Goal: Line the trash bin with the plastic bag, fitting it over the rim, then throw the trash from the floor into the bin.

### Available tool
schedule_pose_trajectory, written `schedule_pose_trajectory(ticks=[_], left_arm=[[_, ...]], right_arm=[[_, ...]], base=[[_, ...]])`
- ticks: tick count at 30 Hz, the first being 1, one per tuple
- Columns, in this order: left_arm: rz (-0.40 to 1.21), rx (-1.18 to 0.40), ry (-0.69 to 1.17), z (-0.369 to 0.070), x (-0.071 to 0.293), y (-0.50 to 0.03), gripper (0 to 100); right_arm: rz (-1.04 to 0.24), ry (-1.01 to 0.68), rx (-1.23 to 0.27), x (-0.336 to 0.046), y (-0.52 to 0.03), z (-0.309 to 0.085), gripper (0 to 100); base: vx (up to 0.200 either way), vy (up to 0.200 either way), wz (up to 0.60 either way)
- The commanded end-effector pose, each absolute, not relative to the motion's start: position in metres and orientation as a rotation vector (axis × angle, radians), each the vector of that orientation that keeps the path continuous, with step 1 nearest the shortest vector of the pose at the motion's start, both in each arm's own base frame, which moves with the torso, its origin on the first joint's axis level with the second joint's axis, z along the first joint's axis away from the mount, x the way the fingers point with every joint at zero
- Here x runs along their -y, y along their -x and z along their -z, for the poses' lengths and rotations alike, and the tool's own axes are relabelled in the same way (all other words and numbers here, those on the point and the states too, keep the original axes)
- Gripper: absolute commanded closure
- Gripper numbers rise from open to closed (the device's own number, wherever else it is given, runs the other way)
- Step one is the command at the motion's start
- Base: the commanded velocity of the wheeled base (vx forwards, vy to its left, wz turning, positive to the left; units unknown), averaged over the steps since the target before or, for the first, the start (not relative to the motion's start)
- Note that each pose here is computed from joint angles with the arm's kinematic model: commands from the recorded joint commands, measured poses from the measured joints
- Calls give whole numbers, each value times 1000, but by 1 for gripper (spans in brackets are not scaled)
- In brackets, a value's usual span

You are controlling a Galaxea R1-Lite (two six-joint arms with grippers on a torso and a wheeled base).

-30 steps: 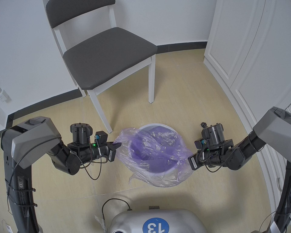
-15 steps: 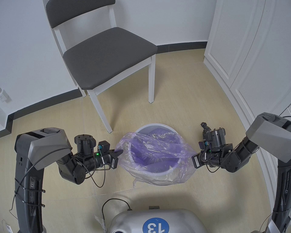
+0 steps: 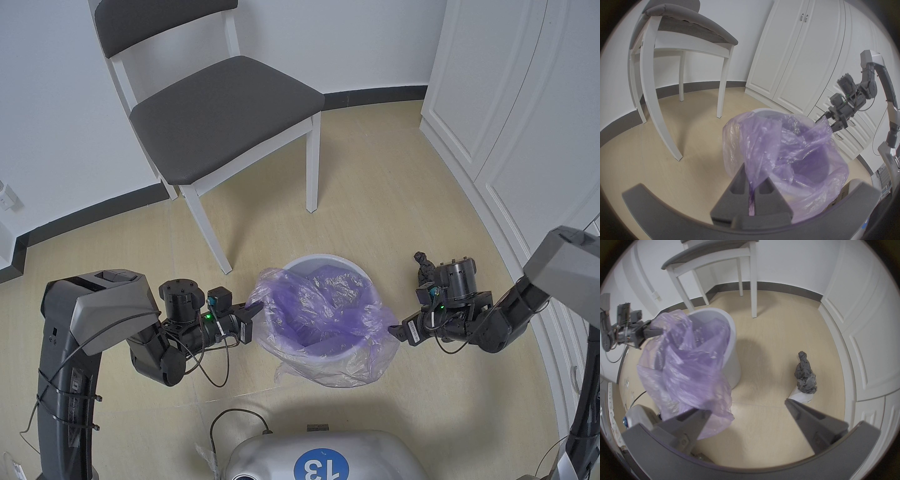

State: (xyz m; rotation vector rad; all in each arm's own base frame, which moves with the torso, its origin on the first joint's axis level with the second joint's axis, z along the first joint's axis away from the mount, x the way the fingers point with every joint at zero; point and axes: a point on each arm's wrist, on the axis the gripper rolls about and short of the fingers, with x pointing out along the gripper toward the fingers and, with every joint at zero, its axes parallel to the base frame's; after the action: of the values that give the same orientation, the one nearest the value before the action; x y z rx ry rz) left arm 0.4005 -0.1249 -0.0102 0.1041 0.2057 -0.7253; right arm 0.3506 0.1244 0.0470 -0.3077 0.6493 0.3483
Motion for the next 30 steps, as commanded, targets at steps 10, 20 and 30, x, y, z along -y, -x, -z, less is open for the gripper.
schedule_pose_trajectory(ticks=[10, 20, 30], left_arm=[[701, -219, -93, 16, 118, -402, 100], [677, -192, -97, 14, 115, -403, 100], [652, -176, -96, 15, 103, -396, 100]], right_arm=[[-595, 387, -431, -193, -329, -161, 0], [-658, 428, -492, -255, -382, -97, 0], [-707, 459, -578, -285, -390, -74, 0]], base=[[0, 0, 0], [0, 0, 0], [0, 0, 0]])
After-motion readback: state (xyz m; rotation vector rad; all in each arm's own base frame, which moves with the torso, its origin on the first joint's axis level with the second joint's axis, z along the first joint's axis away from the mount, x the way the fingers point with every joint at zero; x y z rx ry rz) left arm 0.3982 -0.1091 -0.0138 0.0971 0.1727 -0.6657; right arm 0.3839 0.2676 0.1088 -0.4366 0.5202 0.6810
